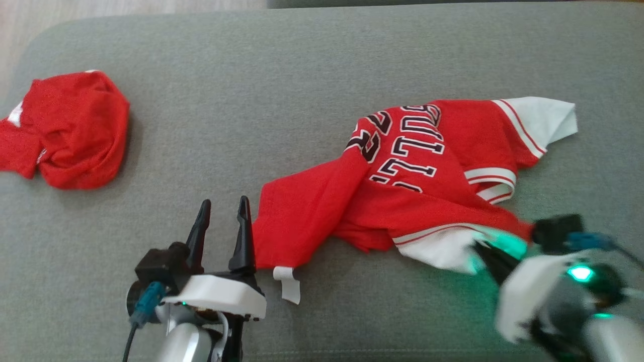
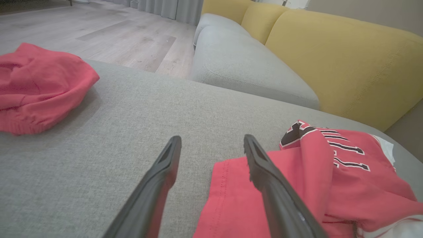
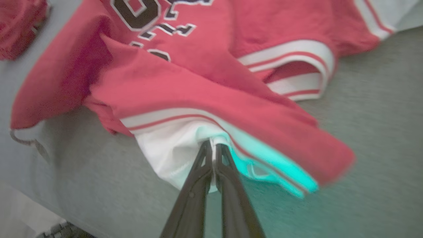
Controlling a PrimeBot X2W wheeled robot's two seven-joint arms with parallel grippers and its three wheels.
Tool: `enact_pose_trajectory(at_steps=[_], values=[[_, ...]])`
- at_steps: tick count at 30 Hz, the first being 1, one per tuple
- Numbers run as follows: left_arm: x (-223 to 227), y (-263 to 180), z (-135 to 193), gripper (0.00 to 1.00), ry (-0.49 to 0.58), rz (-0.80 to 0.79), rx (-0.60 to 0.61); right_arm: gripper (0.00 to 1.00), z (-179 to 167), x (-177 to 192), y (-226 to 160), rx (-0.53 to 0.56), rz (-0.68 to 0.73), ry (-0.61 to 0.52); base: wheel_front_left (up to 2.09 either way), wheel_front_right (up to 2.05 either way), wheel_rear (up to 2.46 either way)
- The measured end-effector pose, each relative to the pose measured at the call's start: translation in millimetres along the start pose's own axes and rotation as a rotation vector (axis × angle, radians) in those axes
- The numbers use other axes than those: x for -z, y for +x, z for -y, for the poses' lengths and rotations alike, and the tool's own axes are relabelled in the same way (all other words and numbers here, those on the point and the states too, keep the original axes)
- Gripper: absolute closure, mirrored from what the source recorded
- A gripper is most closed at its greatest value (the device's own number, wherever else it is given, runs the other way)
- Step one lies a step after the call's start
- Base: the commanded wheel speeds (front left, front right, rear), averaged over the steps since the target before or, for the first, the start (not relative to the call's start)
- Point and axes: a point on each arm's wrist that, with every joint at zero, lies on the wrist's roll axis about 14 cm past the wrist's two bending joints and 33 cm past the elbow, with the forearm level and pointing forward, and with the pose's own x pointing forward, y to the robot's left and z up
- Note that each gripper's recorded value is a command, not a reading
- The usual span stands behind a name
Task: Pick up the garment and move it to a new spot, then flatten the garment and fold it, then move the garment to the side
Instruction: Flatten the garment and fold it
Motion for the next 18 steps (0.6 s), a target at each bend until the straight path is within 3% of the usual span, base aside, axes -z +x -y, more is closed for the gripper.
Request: enact_pose_trajectory(at_steps=[9, 16, 17, 18], values=[[2, 6, 9, 0.00, -0.005, -0.005, 0.031, 1.00, 90, 4, -69, 0.183, -0.245, -0.190, 0.00, 0.00, 0.00], [3, 5, 7, 0.00, -0.004, -0.008, 0.027, 1.00, 106, 14, -75, 0.202, -0.361, -0.205, 0.00, 0.00, 0.00], [3, 5, 6, 0.00, -0.004, -0.009, 0.024, 0.65, 109, 15, -74, 0.209, -0.366, -0.205, 0.00, 0.00, 0.00], [3, 5, 6, 0.00, -0.004, -0.009, 0.022, 0.17, 112, 17, -73, 0.223, -0.370, -0.211, 0.00, 0.00, 0.00]])
